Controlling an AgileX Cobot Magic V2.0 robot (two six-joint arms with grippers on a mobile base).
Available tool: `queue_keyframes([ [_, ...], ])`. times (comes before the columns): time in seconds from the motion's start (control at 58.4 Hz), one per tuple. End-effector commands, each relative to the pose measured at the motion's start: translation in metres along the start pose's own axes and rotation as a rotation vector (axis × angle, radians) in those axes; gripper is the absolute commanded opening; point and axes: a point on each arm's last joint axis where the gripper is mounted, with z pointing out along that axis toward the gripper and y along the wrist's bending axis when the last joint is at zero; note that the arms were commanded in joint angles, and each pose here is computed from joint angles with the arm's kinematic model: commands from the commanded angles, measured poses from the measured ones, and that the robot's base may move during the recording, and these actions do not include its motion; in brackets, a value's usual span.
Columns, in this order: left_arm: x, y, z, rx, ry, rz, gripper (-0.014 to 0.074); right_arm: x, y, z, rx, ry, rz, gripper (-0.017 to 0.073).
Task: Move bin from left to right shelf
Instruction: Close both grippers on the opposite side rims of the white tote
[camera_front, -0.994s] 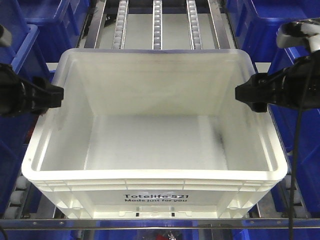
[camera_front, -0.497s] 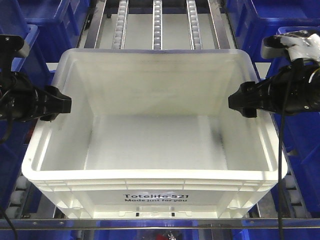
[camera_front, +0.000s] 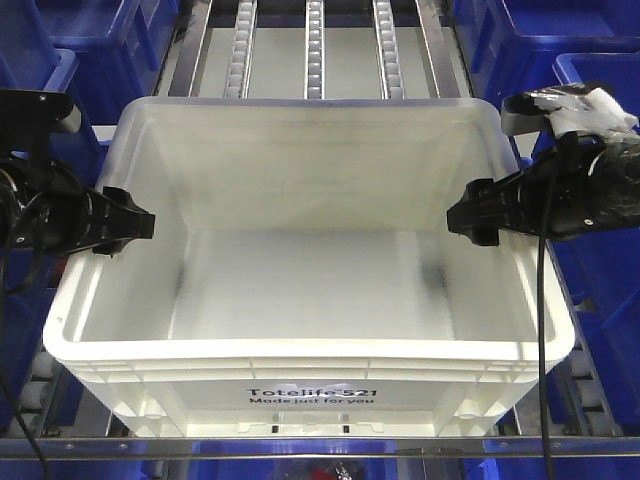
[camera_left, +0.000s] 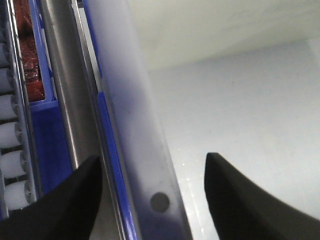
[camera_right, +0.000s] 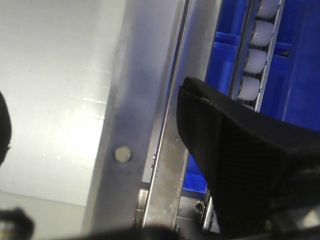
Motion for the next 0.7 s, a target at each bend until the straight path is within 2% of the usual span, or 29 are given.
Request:
queue_keyframes([
  [0.0,-0.0134,-0.0028,-0.0101,0.01,-0.092,-0.009,0.0433,-0.0146,-0.0005,-0.0103,0.008,-0.099,-0.005,0.0589],
  [0.685,-0.014,-0.0025,-0.0071,0.009,-0.094,-0.01,0.0433,-0.0147,-0.0014,-0.0025,0.006,-0.087,0.005,0.0585],
])
